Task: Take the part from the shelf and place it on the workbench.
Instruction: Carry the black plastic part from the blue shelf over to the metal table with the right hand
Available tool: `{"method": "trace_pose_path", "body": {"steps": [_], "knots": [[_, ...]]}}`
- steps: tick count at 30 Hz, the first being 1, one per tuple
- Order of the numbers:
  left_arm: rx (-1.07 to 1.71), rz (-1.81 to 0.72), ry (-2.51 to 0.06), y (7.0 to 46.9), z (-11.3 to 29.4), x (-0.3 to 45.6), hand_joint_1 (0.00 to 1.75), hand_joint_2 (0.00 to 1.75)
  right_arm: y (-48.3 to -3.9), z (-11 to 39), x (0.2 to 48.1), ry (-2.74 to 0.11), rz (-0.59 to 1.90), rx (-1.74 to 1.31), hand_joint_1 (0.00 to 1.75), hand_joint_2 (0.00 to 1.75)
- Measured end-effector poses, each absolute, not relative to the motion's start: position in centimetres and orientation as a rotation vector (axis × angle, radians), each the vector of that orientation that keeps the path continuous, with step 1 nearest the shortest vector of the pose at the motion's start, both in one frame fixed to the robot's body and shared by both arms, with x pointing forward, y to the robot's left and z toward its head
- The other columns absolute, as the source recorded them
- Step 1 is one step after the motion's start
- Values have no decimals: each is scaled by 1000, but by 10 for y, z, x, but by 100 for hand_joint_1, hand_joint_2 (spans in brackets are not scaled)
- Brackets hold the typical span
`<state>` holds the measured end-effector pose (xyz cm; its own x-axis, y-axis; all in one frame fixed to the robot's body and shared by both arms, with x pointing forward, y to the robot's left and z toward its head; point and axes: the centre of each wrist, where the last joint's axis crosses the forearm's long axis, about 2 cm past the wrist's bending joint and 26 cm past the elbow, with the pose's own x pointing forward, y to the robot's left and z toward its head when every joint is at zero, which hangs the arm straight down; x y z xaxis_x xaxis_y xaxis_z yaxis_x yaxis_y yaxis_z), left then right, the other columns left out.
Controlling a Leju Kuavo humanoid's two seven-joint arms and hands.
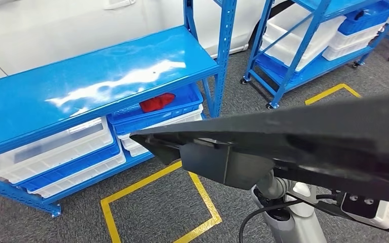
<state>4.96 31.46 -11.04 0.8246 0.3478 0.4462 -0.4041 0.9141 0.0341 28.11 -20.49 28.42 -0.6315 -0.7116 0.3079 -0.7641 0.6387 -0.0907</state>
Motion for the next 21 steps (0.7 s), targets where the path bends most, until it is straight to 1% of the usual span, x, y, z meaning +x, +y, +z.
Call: {"method": "trace_pose_path", "body": {"steps": [21], "knots": [[97,379,-418,300,-111,50,0,0,-199,271,284,-2610,293,1247,161,175]]}}
